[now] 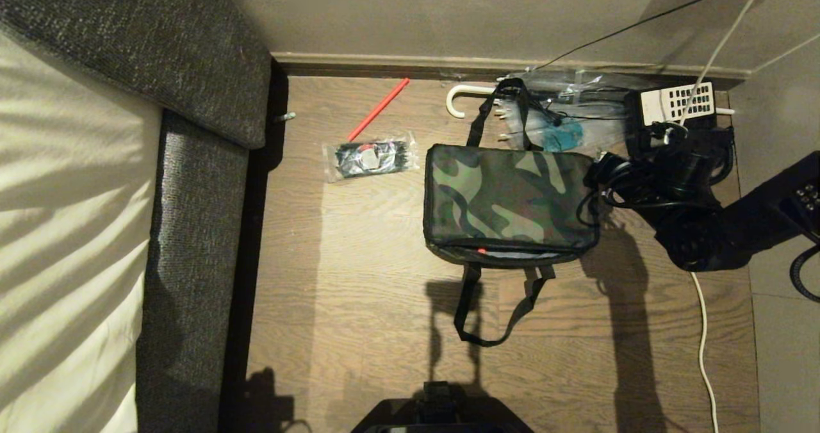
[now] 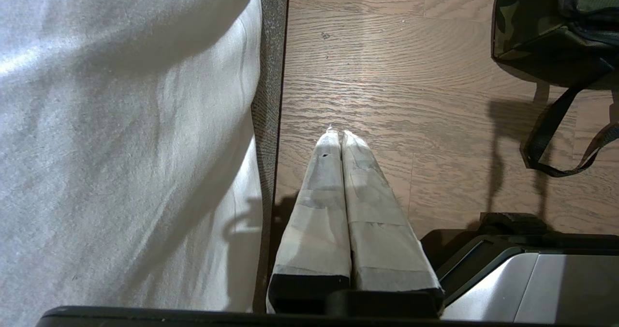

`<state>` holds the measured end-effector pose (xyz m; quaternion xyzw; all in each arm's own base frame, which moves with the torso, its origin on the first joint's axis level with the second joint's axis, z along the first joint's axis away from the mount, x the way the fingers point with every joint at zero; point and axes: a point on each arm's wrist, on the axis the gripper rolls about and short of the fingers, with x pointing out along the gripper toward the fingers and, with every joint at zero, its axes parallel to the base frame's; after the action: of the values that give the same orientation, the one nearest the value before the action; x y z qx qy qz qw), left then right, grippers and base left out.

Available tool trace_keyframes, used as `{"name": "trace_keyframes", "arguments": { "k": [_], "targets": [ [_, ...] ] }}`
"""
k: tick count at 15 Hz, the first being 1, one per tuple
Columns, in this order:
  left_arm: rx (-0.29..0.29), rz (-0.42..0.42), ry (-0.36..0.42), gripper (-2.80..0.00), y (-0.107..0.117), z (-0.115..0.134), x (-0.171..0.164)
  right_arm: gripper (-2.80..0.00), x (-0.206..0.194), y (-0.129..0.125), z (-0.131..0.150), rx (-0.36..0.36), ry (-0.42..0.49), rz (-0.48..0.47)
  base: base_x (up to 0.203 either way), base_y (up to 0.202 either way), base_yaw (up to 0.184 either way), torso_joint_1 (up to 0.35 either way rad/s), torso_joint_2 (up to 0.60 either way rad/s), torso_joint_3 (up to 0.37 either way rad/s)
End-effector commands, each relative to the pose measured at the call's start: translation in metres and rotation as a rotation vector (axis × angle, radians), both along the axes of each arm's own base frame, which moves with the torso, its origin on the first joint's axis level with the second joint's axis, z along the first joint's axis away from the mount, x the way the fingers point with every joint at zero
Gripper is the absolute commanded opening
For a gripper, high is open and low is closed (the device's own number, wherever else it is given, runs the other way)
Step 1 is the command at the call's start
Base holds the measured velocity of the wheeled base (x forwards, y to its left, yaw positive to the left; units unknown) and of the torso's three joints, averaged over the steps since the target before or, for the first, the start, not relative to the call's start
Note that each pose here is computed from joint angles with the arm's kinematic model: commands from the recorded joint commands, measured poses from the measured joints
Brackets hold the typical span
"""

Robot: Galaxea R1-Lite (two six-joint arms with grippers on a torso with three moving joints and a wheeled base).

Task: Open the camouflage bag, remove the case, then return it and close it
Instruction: Open the top of the storage box

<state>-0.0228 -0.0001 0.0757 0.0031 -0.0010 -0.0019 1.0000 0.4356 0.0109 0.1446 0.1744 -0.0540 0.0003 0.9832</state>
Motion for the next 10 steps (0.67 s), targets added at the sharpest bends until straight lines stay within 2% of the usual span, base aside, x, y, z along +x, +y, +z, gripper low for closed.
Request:
{"name": "trace_keyframes", "arguments": {
  "k": [1, 10],
  "targets": [
    [0.000, 0.001, 0.002, -2.80, 0.0000, -0.0005, 0.0001, -2.80, 0.0004, 0.0022, 0.0028, 0.006, -0.016, 0.007, 0.000, 0.000, 0.000, 0.000, 0.00, 0.000],
    [0.000, 0.001, 0.001, -2.80, 0.0000, -0.0004, 0.0001, -2.80, 0.0048, 0.0063, 0.0030, 0.002, -0.036, 0.015, 0.000, 0.000, 0.000, 0.000, 0.00, 0.000]
  ]
}}
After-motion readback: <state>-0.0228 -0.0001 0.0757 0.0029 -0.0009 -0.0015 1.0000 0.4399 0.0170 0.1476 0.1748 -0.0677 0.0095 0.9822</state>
